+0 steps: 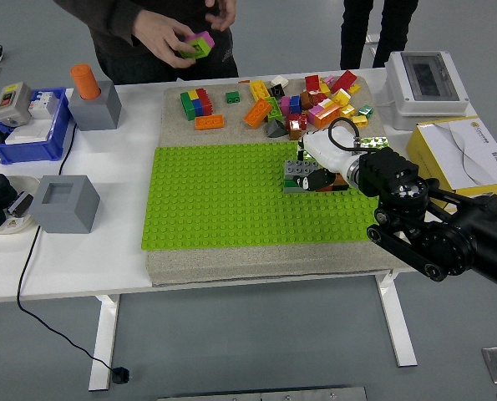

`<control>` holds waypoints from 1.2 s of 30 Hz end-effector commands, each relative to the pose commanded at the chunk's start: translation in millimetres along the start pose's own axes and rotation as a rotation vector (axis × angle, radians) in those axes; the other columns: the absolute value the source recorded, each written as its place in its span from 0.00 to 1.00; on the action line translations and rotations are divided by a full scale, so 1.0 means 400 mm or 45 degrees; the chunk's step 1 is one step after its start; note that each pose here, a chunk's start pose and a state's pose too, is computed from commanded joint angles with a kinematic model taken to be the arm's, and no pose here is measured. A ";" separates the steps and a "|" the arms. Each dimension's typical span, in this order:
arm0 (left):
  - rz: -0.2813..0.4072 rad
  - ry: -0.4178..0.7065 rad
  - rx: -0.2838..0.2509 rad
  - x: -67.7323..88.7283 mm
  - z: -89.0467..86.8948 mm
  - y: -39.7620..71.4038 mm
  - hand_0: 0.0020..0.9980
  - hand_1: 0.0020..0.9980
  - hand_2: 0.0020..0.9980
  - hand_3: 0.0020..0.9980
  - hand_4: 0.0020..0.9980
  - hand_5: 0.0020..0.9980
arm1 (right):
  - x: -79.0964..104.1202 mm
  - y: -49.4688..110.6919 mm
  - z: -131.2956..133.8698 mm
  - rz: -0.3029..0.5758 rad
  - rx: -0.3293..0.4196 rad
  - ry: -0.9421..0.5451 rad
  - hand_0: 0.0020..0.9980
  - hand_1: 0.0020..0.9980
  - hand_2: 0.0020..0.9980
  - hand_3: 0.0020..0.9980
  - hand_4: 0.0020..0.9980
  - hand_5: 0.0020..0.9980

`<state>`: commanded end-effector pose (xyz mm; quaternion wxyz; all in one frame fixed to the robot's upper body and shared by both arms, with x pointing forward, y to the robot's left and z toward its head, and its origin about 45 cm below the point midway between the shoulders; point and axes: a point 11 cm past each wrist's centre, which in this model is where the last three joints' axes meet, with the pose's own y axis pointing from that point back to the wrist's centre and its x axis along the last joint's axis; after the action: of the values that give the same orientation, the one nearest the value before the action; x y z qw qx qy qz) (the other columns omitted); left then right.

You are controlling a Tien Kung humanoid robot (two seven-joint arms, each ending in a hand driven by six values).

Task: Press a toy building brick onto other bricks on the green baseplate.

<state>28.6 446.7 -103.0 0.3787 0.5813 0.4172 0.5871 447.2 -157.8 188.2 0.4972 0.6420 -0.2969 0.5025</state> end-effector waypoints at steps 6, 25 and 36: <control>0.003 -0.004 -0.003 0.003 0.003 0.000 0.79 0.80 0.79 0.43 1.00 0.84 | -0.002 -0.002 0.003 -0.003 -0.003 -0.004 0.81 0.84 0.87 0.55 0.72 0.40; 0.006 -0.007 -0.014 0.007 0.012 0.001 0.79 0.80 0.79 0.43 1.00 0.84 | -0.010 -0.006 0.018 -0.010 -0.019 -0.001 0.81 0.84 0.87 0.57 0.72 0.40; 0.007 -0.007 -0.016 0.008 0.015 0.002 0.79 0.80 0.79 0.43 1.00 0.84 | -0.007 -0.007 0.019 -0.003 -0.016 0.015 0.81 0.84 0.87 0.65 0.72 0.39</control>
<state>34.4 449.7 -101.3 0.3821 0.5815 0.4108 0.5891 451.4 -164.4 184.8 0.5035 0.6361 -0.2965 0.5039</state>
